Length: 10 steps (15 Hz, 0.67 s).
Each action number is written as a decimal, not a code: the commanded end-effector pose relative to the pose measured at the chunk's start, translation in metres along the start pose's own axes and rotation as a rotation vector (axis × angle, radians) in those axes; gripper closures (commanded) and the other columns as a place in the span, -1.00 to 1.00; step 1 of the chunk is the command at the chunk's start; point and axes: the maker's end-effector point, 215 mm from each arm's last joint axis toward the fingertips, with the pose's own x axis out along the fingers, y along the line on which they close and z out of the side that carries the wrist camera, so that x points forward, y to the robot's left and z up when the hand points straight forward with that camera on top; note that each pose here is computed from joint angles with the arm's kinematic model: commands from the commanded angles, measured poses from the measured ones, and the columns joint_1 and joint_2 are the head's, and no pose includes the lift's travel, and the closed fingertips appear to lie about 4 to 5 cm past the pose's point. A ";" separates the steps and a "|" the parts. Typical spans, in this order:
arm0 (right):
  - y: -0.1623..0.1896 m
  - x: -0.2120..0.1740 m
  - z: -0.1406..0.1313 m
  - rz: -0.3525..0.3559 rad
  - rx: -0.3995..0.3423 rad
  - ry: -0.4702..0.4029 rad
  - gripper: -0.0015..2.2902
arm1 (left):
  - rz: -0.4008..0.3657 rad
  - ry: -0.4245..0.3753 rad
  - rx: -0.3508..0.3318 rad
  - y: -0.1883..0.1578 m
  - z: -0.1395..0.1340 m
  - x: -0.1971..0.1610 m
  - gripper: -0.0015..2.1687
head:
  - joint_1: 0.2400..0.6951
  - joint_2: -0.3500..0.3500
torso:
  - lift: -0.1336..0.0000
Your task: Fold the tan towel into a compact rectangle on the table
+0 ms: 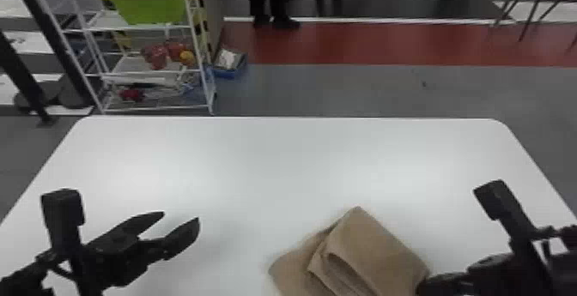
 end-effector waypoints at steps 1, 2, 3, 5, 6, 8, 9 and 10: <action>0.003 0.011 0.039 0.015 0.012 -0.044 0.86 | 0.000 -0.008 -0.009 0.000 0.001 -0.001 -0.95 | 1.00 0.02 | -0.84; 0.002 0.012 0.059 0.007 0.013 -0.071 0.86 | 0.003 -0.008 -0.010 0.002 0.000 -0.002 -0.95 | 1.00 0.05 | -0.84; 0.002 0.015 0.072 0.001 0.013 -0.082 0.86 | 0.004 -0.010 -0.010 0.003 0.001 -0.002 -0.95 | 1.00 0.07 | -0.84; -0.001 0.029 0.097 -0.020 0.017 -0.073 0.86 | 0.000 -0.009 -0.012 0.002 0.001 -0.002 -0.95 | 1.00 0.14 | -0.84; 0.002 0.035 0.108 -0.020 0.024 -0.076 0.86 | 0.002 -0.010 -0.012 0.003 0.001 -0.002 -0.95 | 1.00 0.15 | -0.84; 0.010 0.045 0.129 -0.014 0.035 -0.088 0.86 | 0.003 -0.010 -0.012 0.003 0.001 -0.003 -0.95 | 1.00 0.20 | -0.84; 0.012 0.047 0.137 -0.018 0.037 -0.094 0.86 | 0.001 -0.013 -0.011 0.003 0.003 -0.002 -0.95 | 1.00 0.22 | -0.84; 0.011 0.049 0.143 -0.029 0.039 -0.093 0.86 | 0.000 -0.014 -0.012 0.003 0.003 -0.001 -0.95 | 1.00 0.25 | -0.84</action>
